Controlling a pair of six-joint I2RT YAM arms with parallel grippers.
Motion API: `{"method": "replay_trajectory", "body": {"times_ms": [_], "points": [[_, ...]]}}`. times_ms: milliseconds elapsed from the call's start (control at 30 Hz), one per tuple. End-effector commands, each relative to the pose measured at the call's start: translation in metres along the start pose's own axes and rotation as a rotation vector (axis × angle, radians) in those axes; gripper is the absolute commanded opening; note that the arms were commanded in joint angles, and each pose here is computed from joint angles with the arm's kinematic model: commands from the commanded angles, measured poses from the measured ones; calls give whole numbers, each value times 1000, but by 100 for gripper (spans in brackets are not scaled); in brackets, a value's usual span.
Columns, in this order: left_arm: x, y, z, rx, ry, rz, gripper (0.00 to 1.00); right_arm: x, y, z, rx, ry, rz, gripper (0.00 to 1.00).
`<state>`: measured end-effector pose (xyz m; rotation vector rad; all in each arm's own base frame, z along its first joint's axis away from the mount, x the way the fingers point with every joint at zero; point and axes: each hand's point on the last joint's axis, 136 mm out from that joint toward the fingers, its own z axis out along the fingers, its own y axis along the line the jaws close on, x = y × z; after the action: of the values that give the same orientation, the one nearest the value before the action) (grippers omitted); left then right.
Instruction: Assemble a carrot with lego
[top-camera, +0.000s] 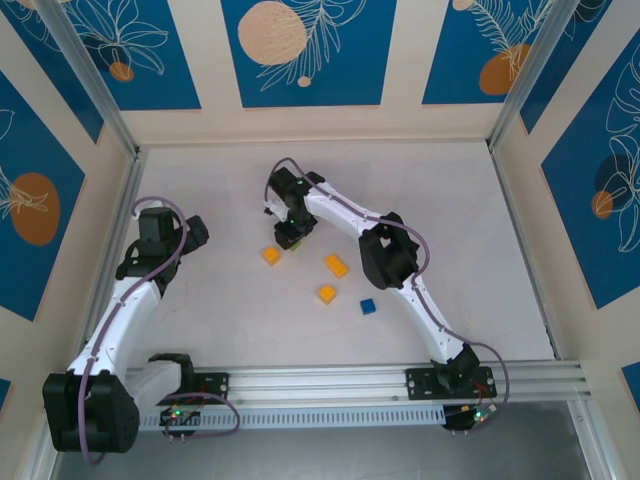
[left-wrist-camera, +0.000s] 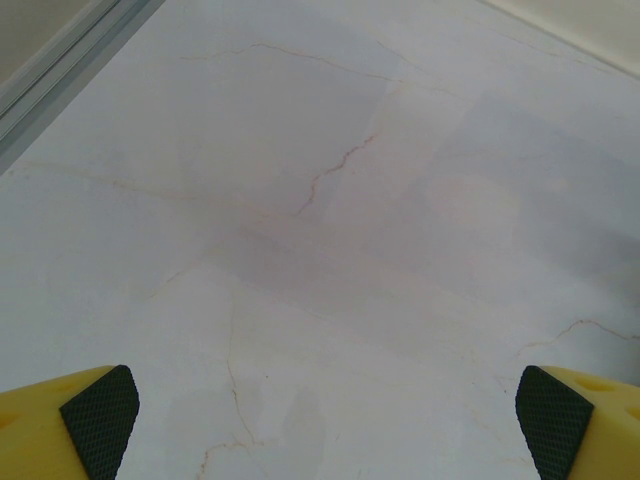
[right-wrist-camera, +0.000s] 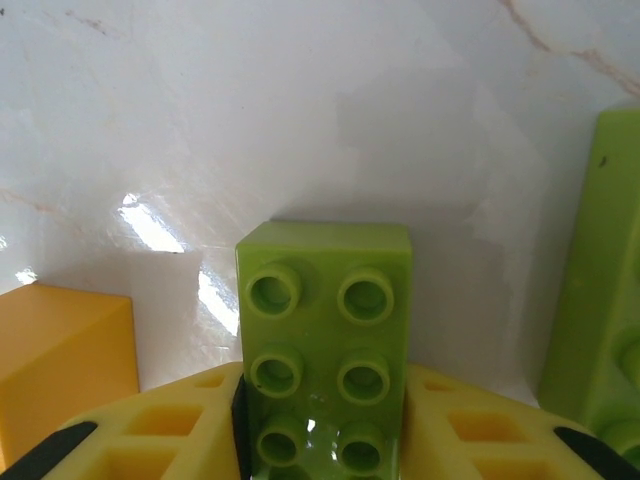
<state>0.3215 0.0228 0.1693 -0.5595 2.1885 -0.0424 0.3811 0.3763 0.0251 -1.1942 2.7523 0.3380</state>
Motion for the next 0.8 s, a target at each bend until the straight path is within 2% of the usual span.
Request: {"method": "replay_trajectory", "body": {"times_ms": [0, 400, 600, 767], "points": [[-11, -1, -8, 9, -27, -22, 99, 0, 13, -15, -11, -2, -3, 37], [-12, -1, -10, 12, -31, -22, 99, 8, 35, -99, 9, -72, 65, 36], [-12, 0, -11, 8, -35, -20, 99, 25, 55, -99, -30, -31, 106, 36], [-12, 0, -11, 7, -35, -22, 99, 24, 67, -87, -45, -22, 123, 36]]}}
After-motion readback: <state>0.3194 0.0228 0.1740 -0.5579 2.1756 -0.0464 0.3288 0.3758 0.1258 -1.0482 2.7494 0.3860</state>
